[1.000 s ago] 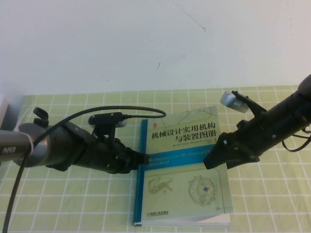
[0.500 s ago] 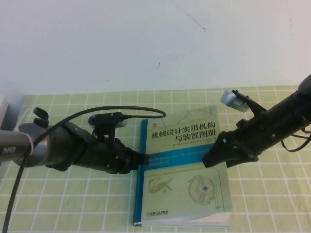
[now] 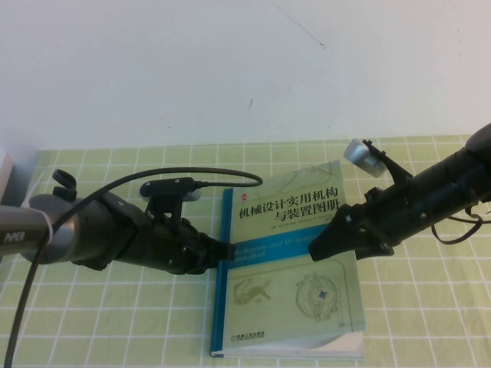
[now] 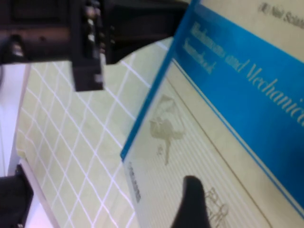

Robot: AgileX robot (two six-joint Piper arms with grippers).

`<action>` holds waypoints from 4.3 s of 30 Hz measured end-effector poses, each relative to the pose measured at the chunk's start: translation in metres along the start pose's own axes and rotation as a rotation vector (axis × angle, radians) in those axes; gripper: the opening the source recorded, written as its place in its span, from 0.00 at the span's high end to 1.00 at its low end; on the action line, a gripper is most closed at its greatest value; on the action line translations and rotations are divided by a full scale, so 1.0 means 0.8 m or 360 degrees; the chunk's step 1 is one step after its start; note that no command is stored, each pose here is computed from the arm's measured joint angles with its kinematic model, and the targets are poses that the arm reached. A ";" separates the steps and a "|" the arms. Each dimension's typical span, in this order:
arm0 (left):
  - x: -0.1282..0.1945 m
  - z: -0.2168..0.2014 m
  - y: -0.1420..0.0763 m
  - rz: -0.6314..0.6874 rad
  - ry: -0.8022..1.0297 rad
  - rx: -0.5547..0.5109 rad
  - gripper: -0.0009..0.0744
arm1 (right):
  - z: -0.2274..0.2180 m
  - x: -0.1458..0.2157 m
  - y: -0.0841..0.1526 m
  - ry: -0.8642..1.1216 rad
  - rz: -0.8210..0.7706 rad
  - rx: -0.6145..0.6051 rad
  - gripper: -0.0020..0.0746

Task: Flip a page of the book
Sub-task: Open the closed book

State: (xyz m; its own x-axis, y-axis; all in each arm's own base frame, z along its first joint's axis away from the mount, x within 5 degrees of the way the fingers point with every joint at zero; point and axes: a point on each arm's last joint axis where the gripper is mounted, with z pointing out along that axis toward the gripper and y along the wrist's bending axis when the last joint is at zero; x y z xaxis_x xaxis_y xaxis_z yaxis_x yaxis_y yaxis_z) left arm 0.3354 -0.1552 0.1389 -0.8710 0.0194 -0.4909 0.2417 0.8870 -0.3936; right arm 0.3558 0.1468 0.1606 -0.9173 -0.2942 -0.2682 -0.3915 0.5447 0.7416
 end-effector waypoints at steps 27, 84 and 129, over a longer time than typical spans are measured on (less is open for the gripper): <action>-0.002 -0.007 -0.005 0.0078 -0.0003 0.0032 0.99 | 0.005 0.008 0.002 0.0097 -0.0131 -0.0131 0.30; 0.078 -0.217 -0.152 0.1108 -0.0391 0.0450 0.99 | 0.014 -0.020 0.026 -0.0152 -0.0052 -0.0412 0.30; 0.199 -0.032 -0.222 0.1451 -0.0689 -0.0440 0.99 | 0.040 -0.026 0.056 -0.0082 -0.0159 -0.0365 0.30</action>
State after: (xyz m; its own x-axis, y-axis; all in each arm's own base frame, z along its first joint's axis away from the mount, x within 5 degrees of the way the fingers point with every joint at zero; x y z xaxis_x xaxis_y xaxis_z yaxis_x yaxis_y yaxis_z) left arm 0.1430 -0.2981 0.1509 -0.1671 0.6154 -0.7703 0.5758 0.6951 0.4304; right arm 0.3548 0.2020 0.1795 -0.8798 -0.2940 -0.3735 -0.4589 0.3209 0.8285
